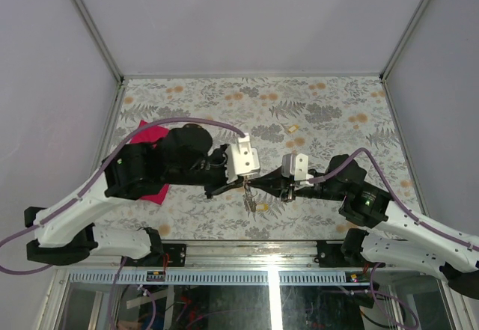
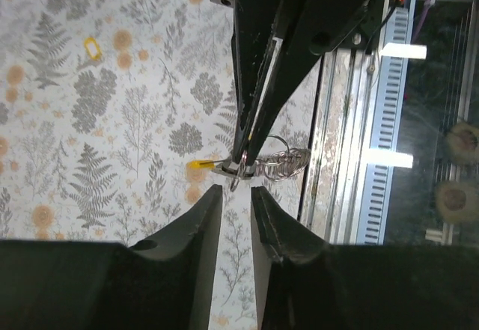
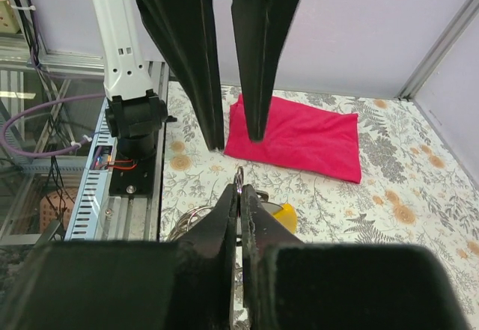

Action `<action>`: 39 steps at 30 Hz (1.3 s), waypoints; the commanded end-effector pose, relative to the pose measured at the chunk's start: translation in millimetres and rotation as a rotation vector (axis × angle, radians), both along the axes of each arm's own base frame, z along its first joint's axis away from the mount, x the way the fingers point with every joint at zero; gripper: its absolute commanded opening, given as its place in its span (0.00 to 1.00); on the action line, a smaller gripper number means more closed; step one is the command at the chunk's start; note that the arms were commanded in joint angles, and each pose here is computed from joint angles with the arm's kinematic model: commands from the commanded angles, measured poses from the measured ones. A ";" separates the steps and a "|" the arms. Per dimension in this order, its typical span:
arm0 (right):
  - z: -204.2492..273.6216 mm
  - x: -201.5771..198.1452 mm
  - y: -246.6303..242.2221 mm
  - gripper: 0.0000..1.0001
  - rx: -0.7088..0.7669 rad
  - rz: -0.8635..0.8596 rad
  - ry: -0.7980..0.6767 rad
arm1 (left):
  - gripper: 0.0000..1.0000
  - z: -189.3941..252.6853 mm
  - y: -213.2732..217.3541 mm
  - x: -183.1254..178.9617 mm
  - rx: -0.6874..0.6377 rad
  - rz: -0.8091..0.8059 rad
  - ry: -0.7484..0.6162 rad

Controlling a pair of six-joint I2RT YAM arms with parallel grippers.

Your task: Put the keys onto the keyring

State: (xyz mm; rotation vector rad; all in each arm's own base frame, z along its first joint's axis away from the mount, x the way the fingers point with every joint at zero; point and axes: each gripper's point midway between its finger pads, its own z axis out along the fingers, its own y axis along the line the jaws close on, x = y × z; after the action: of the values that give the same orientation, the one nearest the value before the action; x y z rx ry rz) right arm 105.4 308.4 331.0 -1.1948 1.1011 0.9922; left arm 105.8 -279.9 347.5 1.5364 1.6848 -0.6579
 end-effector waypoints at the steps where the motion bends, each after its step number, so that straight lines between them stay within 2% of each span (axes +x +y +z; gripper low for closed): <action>1: 45.7 -9.1 -6.4 0.00 0.130 0.024 -0.047 | 0.24 43.0 -5.5 -2.4 -0.228 -0.001 -0.072; 7: 60.6 -22.3 -12.3 0.00 0.177 0.075 -0.068 | 0.25 49.8 -2.1 -17.5 -0.323 -0.063 -0.072; 14: 71.8 -40.2 -20.2 0.00 0.216 0.149 -0.102 | 0.28 48.9 -1.9 -26.5 -0.339 -0.127 -0.084; 25: 81.7 -45.7 -22.5 0.00 0.246 0.172 -0.105 | 0.29 50.6 -12.3 -37.6 -0.360 -0.226 -0.081; 34: 87.1 -48.6 -25.2 0.00 0.261 0.179 -0.109 | 0.24 42.6 -19.1 -40.0 -0.341 -0.254 -0.059; 39: 89.9 -49.6 -26.9 0.00 0.270 0.179 -0.109 | 0.11 38.7 -20.1 -39.6 -0.322 -0.257 -0.053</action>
State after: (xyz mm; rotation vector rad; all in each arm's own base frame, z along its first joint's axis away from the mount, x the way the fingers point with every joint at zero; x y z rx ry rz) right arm 65.5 293.6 372.5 -1.1970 0.9070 1.1511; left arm 67.9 -293.6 377.6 1.5283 1.3402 -0.9464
